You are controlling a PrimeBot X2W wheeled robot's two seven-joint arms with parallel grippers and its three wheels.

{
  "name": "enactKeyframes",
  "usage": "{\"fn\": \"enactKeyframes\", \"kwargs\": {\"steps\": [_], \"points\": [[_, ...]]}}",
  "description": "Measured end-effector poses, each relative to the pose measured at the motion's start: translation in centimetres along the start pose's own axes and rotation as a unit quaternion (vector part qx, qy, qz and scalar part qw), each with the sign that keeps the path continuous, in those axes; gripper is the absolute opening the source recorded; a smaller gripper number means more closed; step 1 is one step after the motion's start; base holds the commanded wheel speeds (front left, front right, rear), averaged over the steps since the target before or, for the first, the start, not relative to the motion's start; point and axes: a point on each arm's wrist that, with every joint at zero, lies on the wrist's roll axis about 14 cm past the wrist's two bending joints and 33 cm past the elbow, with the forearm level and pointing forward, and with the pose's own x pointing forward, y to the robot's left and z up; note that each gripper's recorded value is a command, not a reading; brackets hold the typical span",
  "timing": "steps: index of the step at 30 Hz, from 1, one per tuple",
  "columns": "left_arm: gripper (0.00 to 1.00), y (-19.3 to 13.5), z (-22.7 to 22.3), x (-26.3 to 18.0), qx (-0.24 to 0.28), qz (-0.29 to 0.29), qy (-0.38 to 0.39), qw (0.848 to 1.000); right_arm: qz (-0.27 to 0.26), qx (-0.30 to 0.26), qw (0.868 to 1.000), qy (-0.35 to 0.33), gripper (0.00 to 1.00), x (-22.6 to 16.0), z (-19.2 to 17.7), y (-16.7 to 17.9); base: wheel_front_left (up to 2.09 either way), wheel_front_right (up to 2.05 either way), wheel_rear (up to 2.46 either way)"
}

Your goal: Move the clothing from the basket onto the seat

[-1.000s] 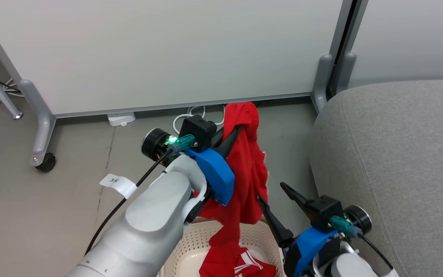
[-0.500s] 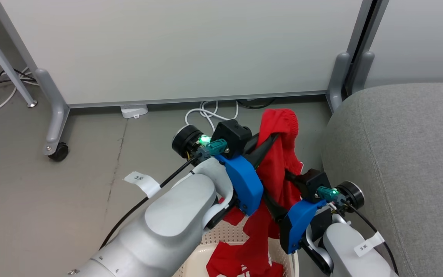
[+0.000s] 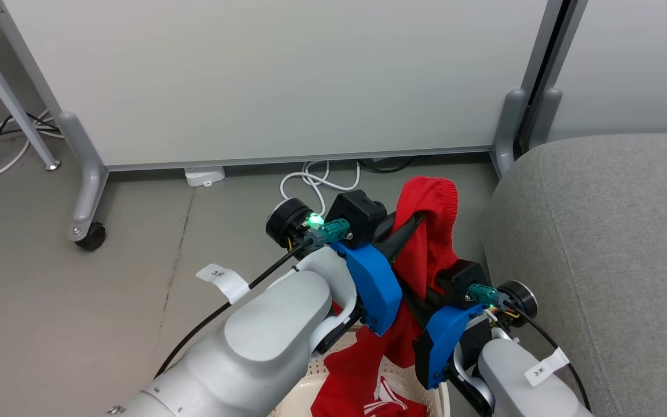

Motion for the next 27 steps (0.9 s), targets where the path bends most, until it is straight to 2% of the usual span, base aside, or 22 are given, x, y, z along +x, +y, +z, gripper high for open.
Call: {"fn": "enactKeyframes", "kwargs": {"steps": [3,4,5,6,18,27], "points": [[0.0,0.1,0.1,0.0,-0.002,0.003,-0.001,1.0,-0.001,0.001,1.0,-0.001,0.0,-0.2,-0.1,0.0,0.0,0.0,0.0],[0.19,0.2,0.1,0.0,-0.004,0.006,-0.003,1.0,-0.001,0.002,1.0,-0.001,0.0,-0.3,-0.1,0.0,0.0,0.0,0.0],[0.49,0.3,0.2,0.0,-0.004,0.01,-0.006,1.0,-0.002,0.003,1.0,-0.003,0.0,-0.3,-0.1,0.0,0.0,0.0,0.0],[0.98,0.3,0.2,0.0,-0.004,0.011,-0.008,1.0,-0.002,0.003,1.0,-0.003,0.0,-0.4,-0.1,-0.1,0.0,0.0,0.0],[1.0,3.6,0.0,-0.7,-0.026,0.059,-0.031,0.997,-0.012,0.005,1.0,-0.014,0.0,-0.9,0.2,-0.7,0.0,0.0,0.0],[1.0,7.3,-2.2,-5.0,-0.058,0.138,-0.055,0.987,-0.032,0.004,0.998,-0.048,0.0,-1.6,1.7,-2.1,0.0,0.0,0.0]]}}
